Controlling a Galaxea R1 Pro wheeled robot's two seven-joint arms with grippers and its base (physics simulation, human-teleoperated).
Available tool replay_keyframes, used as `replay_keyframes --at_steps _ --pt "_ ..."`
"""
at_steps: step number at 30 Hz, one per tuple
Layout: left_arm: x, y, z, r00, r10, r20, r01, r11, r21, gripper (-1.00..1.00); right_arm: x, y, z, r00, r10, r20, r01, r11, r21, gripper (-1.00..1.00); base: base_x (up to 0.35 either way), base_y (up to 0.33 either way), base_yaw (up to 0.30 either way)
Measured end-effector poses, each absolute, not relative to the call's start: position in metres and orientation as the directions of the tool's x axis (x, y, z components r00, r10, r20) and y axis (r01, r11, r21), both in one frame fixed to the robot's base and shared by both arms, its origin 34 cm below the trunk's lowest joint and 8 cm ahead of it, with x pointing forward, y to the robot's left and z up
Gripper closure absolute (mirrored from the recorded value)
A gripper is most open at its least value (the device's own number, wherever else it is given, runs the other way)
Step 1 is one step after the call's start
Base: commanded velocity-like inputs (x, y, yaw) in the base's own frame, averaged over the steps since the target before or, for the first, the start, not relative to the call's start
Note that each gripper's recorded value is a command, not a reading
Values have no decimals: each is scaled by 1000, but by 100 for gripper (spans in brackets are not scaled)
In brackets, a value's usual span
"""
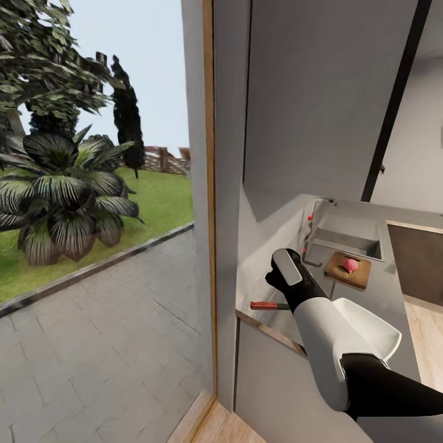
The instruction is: In the kitchen, take the Vidalia onion out of the sink, dice it on the chopping board with the paring knife, put the diced onion into the bowl on the countertop, then place both the paring knife and the chopping board into the sink.
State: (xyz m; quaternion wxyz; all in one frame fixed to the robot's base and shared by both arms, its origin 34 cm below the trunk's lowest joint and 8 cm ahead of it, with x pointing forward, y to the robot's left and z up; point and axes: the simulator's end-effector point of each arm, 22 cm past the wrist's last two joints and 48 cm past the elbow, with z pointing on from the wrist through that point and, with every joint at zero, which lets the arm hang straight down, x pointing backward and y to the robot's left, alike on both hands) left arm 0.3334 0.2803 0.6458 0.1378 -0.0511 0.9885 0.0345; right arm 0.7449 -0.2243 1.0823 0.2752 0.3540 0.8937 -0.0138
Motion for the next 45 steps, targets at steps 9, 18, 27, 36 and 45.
replay_keyframes --at_steps 9,18,27,36,45 --pt "269 280 631 -977 -92 -192 -106 992 62 -100 745 -224 1082 -598 625 -502 641 749 170 -100 0 0 0" --pt "191 267 620 -991 -92 -95 -95 995 25 -100 744 -224 1081 -601 624 -499 640 750 167 -100 0 0 0" --pt "180 265 619 -992 -93 -82 -94 995 12 -100 743 -223 1077 -607 623 -493 640 751 162 -100 0 0 0" --pt "180 264 619 -992 -92 -82 -93 996 10 -100 741 -223 1074 -612 621 -489 641 752 153 -100 65 -28 0" --pt "180 265 619 -992 -92 -82 -93 996 11 -100 738 -222 1067 -625 617 -478 639 756 140 -100 234 -13 0"
